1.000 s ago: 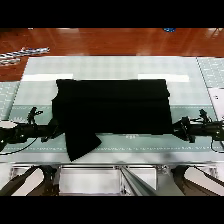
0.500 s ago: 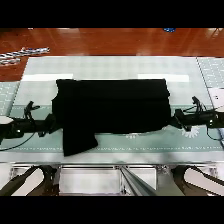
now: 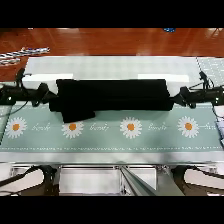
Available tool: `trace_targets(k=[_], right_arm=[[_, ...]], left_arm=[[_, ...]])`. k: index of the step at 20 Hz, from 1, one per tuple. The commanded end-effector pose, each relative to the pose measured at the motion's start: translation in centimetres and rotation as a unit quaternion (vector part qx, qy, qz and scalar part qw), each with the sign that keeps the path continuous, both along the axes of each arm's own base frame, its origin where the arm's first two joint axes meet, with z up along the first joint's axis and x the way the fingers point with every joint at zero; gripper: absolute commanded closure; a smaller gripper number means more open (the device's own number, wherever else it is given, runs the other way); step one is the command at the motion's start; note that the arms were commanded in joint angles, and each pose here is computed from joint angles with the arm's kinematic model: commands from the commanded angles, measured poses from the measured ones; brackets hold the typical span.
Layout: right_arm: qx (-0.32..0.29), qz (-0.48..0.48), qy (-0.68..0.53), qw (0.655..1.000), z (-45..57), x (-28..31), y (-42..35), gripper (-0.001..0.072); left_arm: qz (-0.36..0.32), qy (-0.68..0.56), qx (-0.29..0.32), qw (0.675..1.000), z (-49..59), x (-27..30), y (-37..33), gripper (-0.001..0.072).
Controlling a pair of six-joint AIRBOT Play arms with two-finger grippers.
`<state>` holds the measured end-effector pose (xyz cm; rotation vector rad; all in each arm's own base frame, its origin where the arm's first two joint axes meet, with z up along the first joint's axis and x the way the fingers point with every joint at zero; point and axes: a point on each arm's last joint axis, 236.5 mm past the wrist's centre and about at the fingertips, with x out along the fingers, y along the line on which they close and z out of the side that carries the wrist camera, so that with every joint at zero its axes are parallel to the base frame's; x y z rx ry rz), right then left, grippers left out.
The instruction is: Fold the shirts.
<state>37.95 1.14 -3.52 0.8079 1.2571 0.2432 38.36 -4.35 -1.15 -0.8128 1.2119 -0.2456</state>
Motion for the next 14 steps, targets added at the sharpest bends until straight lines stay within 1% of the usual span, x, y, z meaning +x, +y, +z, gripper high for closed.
trace_targets(k=[1,5,8,14], right_arm=[[0.008,-0.008,-0.039,0.999,0.8,5.4,0.3,0.0682],[0.011,-0.014,-0.045,0.999,0.2,9.5,0.4,0.0682],[0.015,-0.024,-0.039,0.999,-0.8,11.4,-0.2,0.0682],[0.015,-0.036,-0.040,0.998,-2.1,13.1,-0.9,0.0682]], left_arm=[[-0.011,0.009,-0.009,1.000,-0.7,5.2,-1.1,0.0688],[-0.025,0.020,-0.022,0.999,-1.9,10.1,-2.4,0.0688],[-0.013,0.021,-0.029,0.999,-2.2,13.1,-2.1,0.0688],[0.000,0.014,-0.027,1.000,-3.7,15.6,-1.4,0.0688]])
